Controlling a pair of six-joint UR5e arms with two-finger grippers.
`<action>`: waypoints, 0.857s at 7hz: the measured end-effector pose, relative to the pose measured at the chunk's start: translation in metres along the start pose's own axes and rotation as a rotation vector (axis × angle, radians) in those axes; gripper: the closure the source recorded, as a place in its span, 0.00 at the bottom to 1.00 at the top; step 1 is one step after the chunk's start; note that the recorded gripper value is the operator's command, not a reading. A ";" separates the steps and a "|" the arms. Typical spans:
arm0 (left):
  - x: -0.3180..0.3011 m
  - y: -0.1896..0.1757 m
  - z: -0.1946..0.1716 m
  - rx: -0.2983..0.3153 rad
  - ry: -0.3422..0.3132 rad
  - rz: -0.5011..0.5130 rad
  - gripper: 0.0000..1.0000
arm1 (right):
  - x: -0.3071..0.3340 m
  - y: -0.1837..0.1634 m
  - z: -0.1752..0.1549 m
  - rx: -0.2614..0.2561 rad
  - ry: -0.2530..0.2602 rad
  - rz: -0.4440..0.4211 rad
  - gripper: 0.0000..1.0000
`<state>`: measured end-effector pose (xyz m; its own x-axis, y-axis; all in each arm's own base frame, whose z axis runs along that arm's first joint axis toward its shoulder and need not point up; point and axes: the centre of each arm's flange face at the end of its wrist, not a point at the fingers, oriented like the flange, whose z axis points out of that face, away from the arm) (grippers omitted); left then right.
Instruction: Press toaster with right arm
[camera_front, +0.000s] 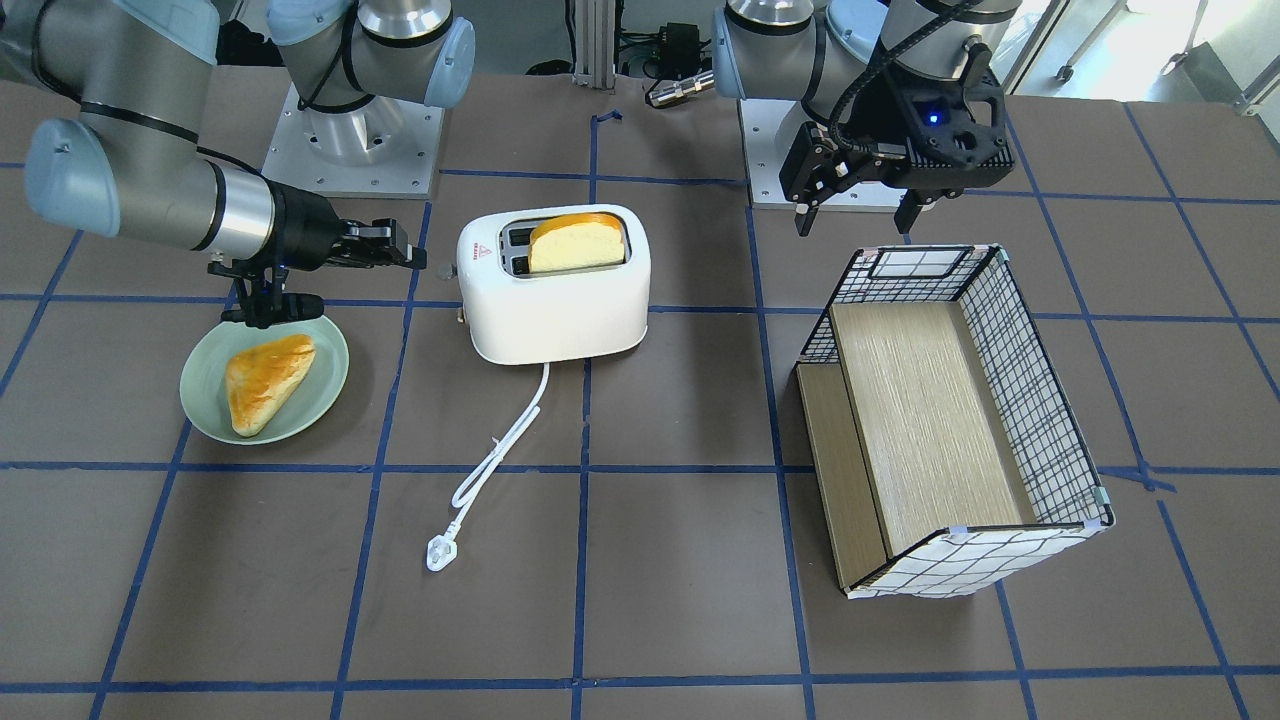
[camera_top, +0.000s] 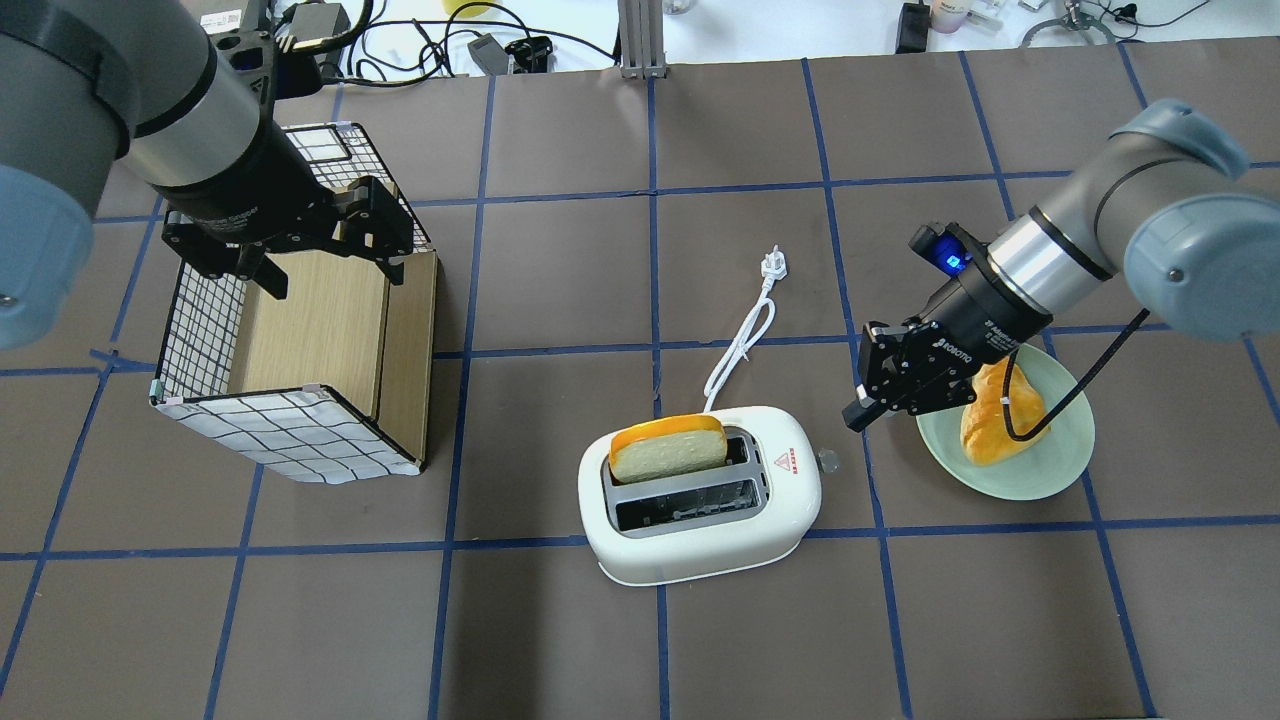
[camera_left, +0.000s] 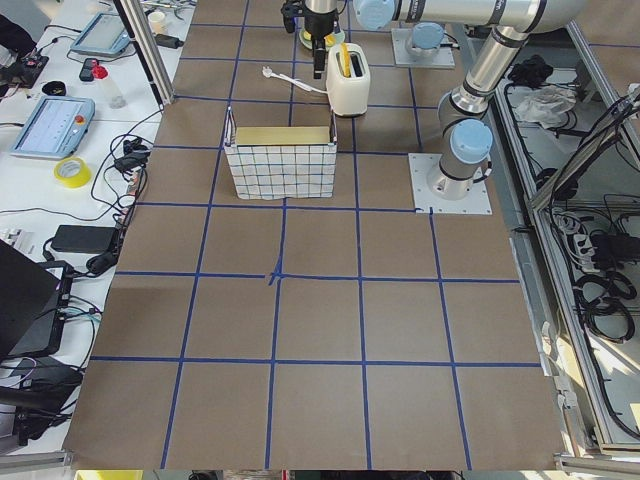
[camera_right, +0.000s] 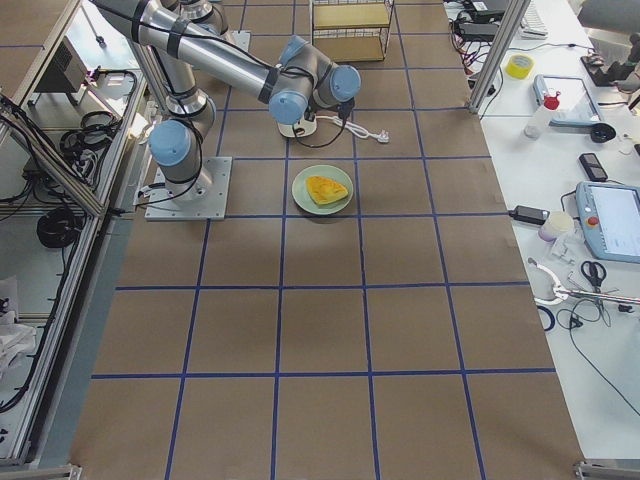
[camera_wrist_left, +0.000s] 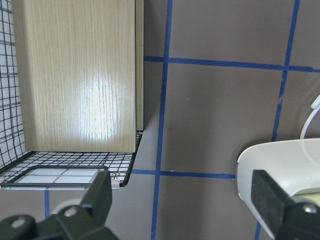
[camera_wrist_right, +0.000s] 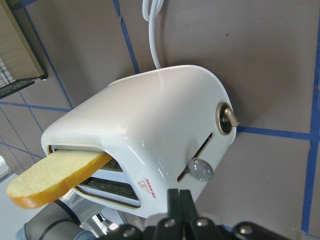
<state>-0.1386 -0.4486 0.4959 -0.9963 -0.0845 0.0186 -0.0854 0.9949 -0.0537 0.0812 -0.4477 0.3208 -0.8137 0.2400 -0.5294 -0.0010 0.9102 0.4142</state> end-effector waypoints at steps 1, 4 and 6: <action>0.000 0.000 0.000 0.000 0.000 0.000 0.00 | -0.006 0.001 -0.020 0.012 0.063 0.023 0.00; 0.000 0.000 0.000 -0.001 0.000 0.000 0.00 | -0.024 0.005 -0.097 0.144 0.349 0.102 0.00; 0.000 0.000 0.000 -0.001 0.000 0.000 0.00 | -0.046 0.014 -0.142 0.270 0.459 0.177 0.00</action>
<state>-0.1386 -0.4485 0.4955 -0.9963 -0.0845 0.0185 -0.0853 0.9949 -0.0530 0.0361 -0.4940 0.4564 -0.9574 0.2807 -0.0674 0.2587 0.9379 0.2313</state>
